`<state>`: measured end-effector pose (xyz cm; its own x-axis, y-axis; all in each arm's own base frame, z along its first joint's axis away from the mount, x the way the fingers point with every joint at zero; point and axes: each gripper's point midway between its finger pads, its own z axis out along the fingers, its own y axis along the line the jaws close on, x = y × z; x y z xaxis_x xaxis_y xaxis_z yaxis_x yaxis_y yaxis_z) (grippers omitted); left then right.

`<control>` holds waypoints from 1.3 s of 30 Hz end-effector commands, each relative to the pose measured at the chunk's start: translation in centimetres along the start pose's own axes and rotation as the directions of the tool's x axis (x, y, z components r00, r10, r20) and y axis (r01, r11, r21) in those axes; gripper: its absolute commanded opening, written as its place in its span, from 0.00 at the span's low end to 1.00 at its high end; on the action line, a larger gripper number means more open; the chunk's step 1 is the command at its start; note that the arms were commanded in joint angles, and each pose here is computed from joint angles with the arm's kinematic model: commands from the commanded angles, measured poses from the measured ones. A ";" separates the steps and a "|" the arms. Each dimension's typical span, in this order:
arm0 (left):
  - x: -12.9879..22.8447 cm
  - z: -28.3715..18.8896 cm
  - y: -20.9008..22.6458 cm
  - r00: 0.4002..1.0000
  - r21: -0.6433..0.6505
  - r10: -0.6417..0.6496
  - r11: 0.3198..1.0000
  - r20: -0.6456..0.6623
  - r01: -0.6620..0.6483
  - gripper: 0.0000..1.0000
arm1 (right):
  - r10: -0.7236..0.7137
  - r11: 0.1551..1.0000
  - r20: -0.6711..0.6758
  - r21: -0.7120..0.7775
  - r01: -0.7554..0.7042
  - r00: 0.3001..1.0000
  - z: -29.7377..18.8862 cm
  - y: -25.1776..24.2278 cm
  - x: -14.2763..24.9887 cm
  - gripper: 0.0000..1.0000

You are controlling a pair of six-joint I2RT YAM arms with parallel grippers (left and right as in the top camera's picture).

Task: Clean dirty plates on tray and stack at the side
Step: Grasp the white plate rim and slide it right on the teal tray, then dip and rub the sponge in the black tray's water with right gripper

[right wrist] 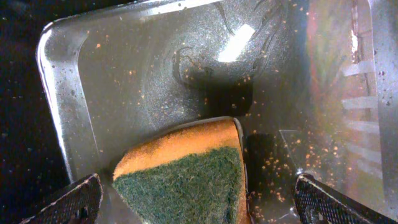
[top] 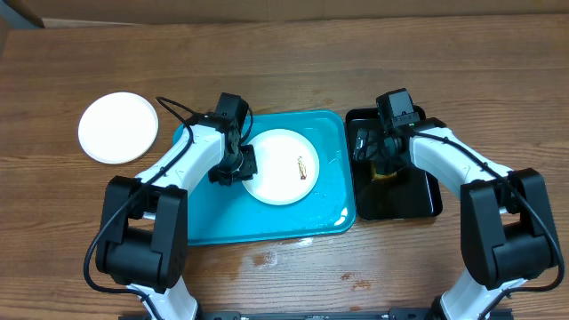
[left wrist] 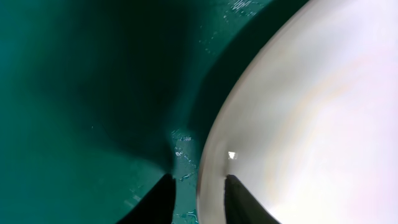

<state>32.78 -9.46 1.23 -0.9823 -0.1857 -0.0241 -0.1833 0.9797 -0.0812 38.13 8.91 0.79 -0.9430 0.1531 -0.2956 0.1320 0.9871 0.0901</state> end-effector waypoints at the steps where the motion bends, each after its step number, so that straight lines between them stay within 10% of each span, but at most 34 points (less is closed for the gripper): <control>1: -0.3 -0.1 -0.1 1.000 0.013 -0.014 1.000 -0.006 0.015 0.32 | 0.006 1.000 0.015 -0.015 -0.006 1.000 0.2 0.2 -0.4 1.00; 19: -0.9 -0.2 -0.2 1.000 0.023 -0.017 1.000 0.015 0.017 0.28 | -0.116 0.984 0.155 -0.119 0.135 0.981 -6.7 2.7 -3.9 1.00; 26: -0.8 -0.2 -0.2 1.000 0.023 -0.017 1.000 0.014 0.017 0.31 | -0.128 0.983 -0.018 -0.138 0.124 0.992 -7.0 2.0 0.6 1.00; 31: -0.9 -0.2 -0.2 1.000 0.023 -0.017 1.000 0.015 0.017 0.30 | -0.070 0.994 -0.060 -0.084 0.065 0.996 -5.3 0.8 2.0 0.73; 39: -0.7 -0.2 -0.1 1.000 0.020 -0.017 1.000 0.008 0.017 0.29 | -0.002 1.000 -0.039 -0.008 0.001 0.999 -3.2 -0.7 2.5 0.73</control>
<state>33.05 -9.37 1.25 -0.9801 -0.1964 -0.0289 -0.1930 0.9769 -0.0920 34.93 9.06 3.89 -0.9581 0.1182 -0.2608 0.0891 0.9887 0.1206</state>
